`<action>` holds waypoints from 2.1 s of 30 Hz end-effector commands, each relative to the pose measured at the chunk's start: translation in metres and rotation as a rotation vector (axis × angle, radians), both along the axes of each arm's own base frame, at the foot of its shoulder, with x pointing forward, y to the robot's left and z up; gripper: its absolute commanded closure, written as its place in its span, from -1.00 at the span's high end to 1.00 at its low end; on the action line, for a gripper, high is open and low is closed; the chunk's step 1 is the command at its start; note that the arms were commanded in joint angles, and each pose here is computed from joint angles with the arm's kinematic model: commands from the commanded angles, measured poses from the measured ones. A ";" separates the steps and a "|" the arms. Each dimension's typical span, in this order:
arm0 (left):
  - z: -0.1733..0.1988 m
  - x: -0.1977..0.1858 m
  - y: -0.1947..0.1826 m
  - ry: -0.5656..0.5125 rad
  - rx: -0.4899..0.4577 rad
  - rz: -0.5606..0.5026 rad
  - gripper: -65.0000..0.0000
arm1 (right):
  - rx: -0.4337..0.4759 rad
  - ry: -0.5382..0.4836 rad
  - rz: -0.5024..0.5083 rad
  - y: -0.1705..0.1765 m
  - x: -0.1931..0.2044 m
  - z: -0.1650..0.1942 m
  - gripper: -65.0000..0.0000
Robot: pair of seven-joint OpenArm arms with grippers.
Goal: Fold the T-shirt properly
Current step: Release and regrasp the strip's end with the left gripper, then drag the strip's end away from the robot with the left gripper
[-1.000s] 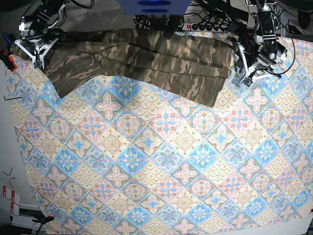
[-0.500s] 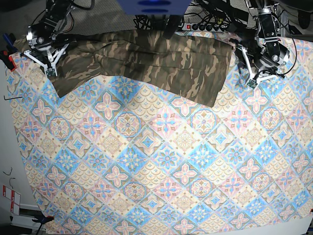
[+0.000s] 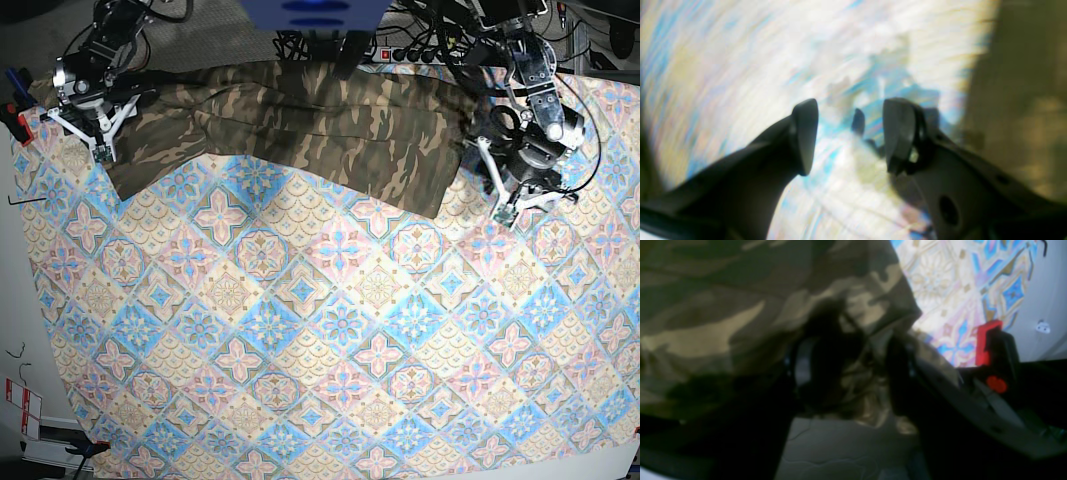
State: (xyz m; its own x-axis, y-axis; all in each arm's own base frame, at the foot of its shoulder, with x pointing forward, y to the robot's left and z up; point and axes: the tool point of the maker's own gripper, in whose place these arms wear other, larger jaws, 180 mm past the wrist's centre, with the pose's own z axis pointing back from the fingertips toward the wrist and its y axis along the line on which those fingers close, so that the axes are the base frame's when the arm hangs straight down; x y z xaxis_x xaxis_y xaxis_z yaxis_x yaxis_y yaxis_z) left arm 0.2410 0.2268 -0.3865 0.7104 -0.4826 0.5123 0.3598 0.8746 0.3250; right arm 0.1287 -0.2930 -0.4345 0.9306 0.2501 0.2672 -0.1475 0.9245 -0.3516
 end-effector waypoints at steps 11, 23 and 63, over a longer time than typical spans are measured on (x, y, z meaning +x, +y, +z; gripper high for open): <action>0.000 -0.003 0.009 0.061 0.062 0.012 0.86 | -0.029 -0.028 0.009 -0.008 0.007 0.010 -0.11; -0.029 -0.041 -0.009 0.163 -0.009 0.010 0.85 | -0.031 -0.028 0.009 -0.009 0.007 0.010 -0.11; -0.118 -0.102 -0.125 0.468 -0.385 -0.154 -0.23 | -0.033 -0.046 0.011 -0.009 0.014 0.013 -0.12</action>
